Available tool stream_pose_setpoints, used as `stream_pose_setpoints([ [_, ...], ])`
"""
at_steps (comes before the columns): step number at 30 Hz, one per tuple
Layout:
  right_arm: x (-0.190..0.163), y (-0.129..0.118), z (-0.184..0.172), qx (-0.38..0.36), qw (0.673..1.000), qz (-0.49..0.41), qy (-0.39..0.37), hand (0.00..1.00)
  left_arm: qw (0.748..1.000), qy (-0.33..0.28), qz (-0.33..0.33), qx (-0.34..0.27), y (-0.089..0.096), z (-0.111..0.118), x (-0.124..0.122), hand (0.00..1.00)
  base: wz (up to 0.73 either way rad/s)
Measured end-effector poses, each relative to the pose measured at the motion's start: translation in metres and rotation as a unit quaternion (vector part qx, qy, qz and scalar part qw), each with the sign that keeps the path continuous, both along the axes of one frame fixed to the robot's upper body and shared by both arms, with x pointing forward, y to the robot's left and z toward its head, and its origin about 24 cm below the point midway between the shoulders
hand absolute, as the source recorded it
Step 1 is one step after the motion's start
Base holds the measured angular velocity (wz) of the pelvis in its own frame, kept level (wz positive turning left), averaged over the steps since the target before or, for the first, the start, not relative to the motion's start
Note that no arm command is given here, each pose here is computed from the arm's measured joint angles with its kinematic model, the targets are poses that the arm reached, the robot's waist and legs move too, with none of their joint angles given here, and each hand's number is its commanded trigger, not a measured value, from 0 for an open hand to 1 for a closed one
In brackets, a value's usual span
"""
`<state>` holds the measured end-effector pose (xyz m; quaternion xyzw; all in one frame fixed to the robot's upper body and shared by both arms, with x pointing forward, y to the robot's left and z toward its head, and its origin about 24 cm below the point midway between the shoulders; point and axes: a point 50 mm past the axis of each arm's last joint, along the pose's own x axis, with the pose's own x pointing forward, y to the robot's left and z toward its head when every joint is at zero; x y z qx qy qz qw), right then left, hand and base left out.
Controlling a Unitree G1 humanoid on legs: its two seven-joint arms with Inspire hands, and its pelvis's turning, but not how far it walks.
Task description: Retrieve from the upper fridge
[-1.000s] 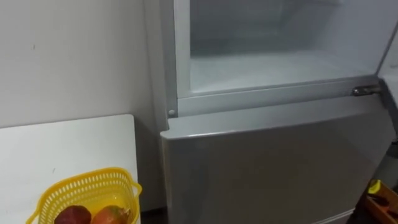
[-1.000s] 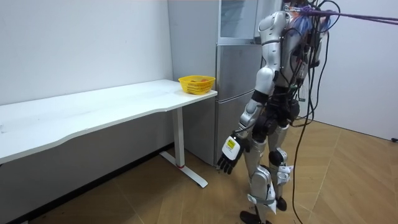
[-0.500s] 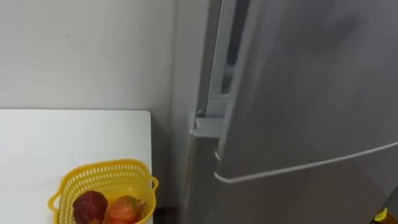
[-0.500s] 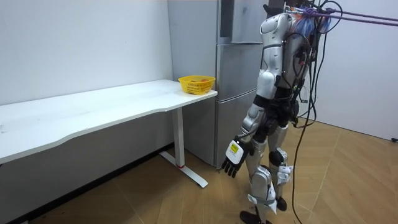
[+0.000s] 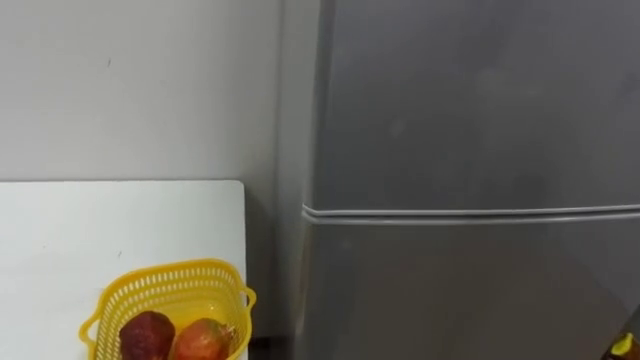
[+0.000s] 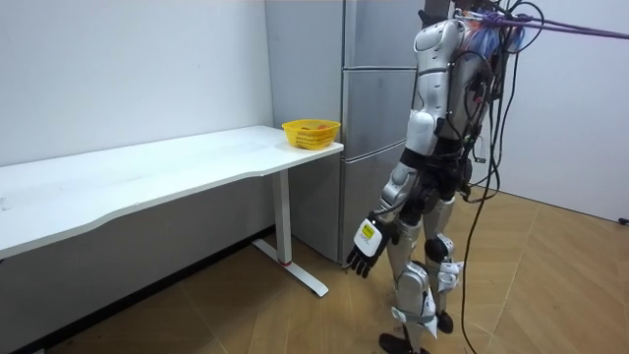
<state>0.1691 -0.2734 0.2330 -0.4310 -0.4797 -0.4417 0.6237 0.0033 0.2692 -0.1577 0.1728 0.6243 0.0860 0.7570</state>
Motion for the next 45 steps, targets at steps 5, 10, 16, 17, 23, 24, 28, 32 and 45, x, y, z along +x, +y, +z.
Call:
stream_pose_setpoints([
  [5, -0.001, -0.001, -0.003, 0.003, 1.0, -0.001, 0.008, 0.0, 1.0, -0.001, -0.003, -0.001, 0.0, 0.0, 0.001, 0.0, -0.01],
  [10, 0.0, -0.004, -0.008, 0.006, 1.0, -0.01, 0.017, 0.0, 1.0, -0.001, -0.002, -0.001, -0.001, 0.0, 0.001, 0.0, 0.0],
  [16, 0.009, -0.022, -0.052, 0.07, 0.987, -0.036, 0.141, 0.0, 1.0, 0.008, 0.004, -0.002, -0.005, -0.002, -0.002, 0.0, 0.0],
  [17, 0.011, -0.026, -0.061, 0.097, 0.982, -0.032, 0.159, 0.0, 1.0, 0.012, 0.005, 0.0, -0.005, -0.002, -0.004, 0.0, 0.0],
  [23, 0.014, -0.042, -0.124, 0.217, 0.936, -0.047, 0.273, 0.0, 1.0, 0.028, 0.008, 0.003, -0.008, -0.003, -0.01, 0.0, -0.01],
  [24, 0.013, -0.042, -0.14, 0.243, 0.92, -0.047, 0.303, 0.0, 1.0, 0.027, 0.008, 0.001, -0.009, -0.003, -0.008, 0.0, -0.08],
  [28, 0.005, -0.039, -0.182, 0.319, 0.869, -0.037, 0.376, 0.0, 1.0, 0.019, 0.011, 0.0, -0.009, -0.003, -0.003, 0.0, -0.05],
  [32, -0.005, -0.04, -0.223, 0.385, 0.812, -0.052, 0.435, 0.0, 1.0, 0.013, 0.005, 0.003, -0.009, -0.002, 0.001, 0.0, 0.04],
  [45, -0.024, -0.03, -0.282, 0.492, 0.704, -0.06, 0.509, 0.0, 1.0, 0.0, 0.002, 0.007, -0.009, 0.001, 0.009, 0.0, 0.0],
])
